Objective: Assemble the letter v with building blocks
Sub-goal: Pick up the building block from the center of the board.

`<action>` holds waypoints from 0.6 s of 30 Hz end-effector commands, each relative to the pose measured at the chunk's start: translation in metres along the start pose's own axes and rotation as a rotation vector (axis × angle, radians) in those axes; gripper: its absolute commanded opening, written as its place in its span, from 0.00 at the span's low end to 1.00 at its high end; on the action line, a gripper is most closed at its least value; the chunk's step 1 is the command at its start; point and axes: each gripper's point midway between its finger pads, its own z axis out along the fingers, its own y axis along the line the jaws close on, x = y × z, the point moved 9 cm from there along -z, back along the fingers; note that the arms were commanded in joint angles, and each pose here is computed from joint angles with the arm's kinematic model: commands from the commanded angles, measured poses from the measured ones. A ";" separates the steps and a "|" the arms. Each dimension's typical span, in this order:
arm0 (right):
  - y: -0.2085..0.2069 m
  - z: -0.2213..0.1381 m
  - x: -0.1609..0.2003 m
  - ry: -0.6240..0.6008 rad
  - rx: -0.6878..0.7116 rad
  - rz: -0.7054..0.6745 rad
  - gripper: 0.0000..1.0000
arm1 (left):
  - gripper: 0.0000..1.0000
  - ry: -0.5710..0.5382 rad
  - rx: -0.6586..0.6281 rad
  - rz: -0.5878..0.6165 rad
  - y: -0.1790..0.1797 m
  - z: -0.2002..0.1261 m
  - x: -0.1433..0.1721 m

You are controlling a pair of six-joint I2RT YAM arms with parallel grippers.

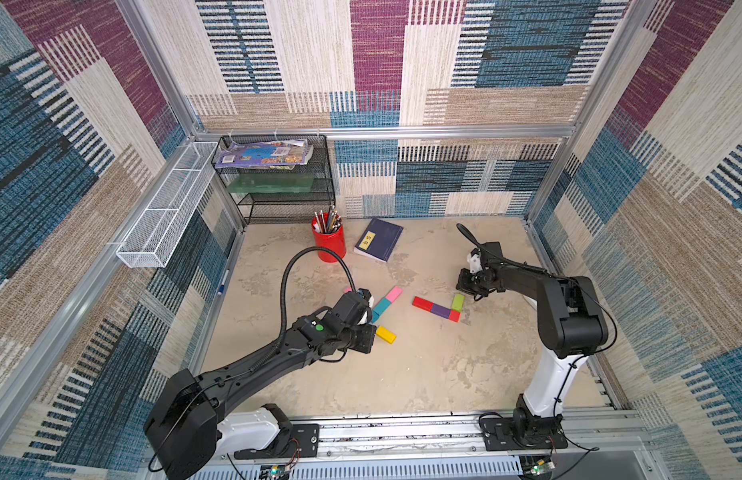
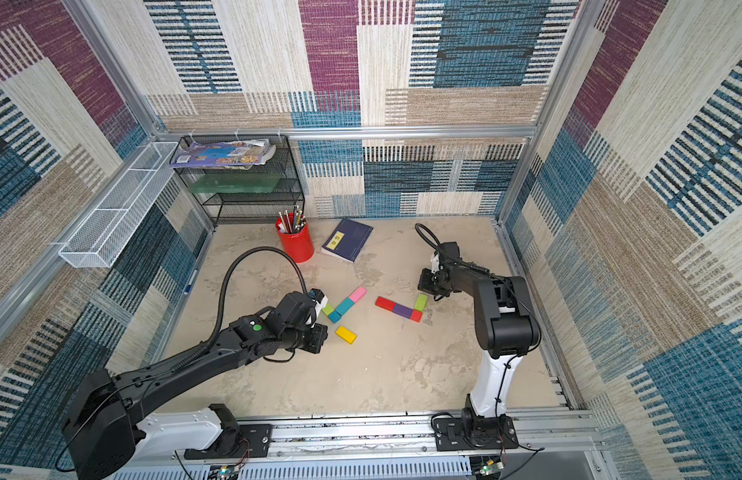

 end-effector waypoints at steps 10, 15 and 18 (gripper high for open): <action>-0.003 -0.004 0.009 0.038 0.051 0.003 0.00 | 0.00 0.022 0.045 -0.034 -0.003 0.014 0.000; -0.001 -0.005 0.009 0.036 0.050 0.000 0.00 | 0.00 0.038 0.052 -0.042 -0.003 0.019 0.003; 0.000 -0.006 0.009 0.042 0.053 -0.003 0.00 | 0.00 0.044 0.049 -0.044 -0.002 0.021 0.004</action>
